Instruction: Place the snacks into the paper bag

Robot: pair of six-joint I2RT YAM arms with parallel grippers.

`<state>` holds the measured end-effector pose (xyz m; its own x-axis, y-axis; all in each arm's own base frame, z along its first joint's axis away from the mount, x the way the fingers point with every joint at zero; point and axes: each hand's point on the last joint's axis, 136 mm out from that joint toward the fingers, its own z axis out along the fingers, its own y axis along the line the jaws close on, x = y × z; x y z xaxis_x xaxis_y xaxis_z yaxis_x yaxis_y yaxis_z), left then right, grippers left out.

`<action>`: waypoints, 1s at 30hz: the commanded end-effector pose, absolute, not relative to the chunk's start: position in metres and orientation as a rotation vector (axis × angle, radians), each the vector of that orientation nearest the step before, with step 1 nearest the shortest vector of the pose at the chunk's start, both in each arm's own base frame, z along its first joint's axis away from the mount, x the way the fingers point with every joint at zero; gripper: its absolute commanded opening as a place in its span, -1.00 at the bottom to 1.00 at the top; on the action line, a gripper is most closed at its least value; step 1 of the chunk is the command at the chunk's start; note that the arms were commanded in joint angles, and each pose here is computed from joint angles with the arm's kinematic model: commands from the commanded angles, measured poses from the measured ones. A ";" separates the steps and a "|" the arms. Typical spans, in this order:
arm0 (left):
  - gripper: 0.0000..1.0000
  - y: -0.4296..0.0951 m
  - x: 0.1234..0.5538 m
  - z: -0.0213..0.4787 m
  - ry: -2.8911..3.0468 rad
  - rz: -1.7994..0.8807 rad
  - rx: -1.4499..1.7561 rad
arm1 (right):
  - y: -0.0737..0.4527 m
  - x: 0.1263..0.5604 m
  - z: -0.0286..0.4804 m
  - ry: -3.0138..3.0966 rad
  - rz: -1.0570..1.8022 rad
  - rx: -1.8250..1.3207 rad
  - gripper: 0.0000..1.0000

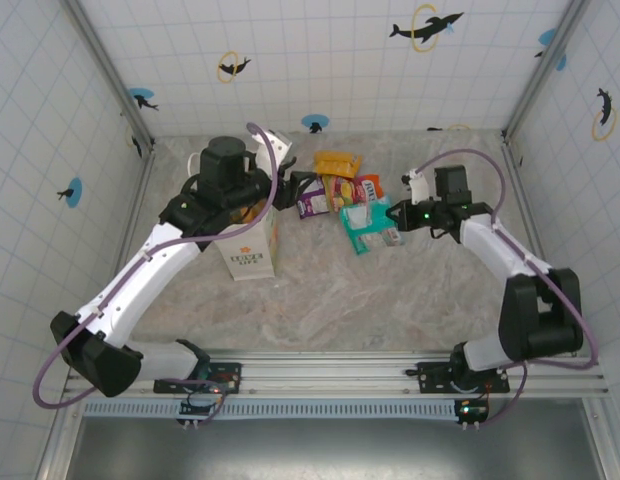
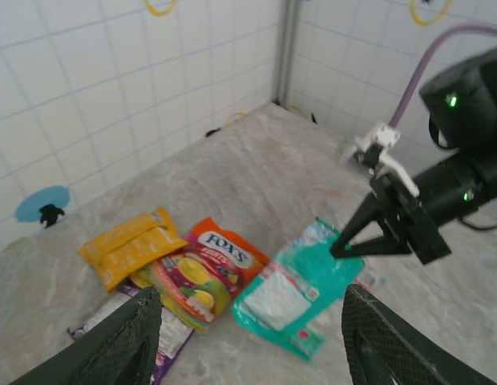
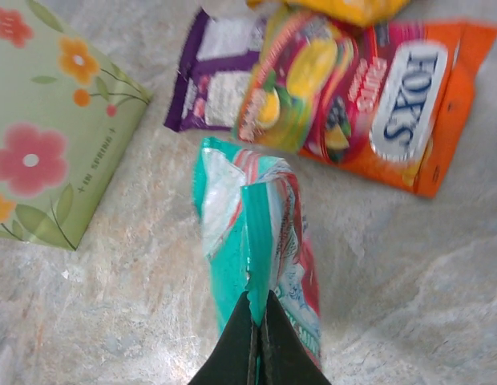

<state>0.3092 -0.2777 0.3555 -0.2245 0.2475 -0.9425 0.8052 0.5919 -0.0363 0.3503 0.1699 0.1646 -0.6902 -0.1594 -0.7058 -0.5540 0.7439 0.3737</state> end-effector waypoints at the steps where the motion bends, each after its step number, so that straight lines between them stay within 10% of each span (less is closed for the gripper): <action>1: 0.25 -0.291 0.284 0.344 1.739 -0.731 1.038 | 0.178 0.346 0.209 2.053 0.652 -0.680 -1.00; 30: 0.50 -0.333 0.231 0.269 1.680 -0.730 1.540 | 0.230 0.232 0.289 1.342 0.714 -1.349 -1.00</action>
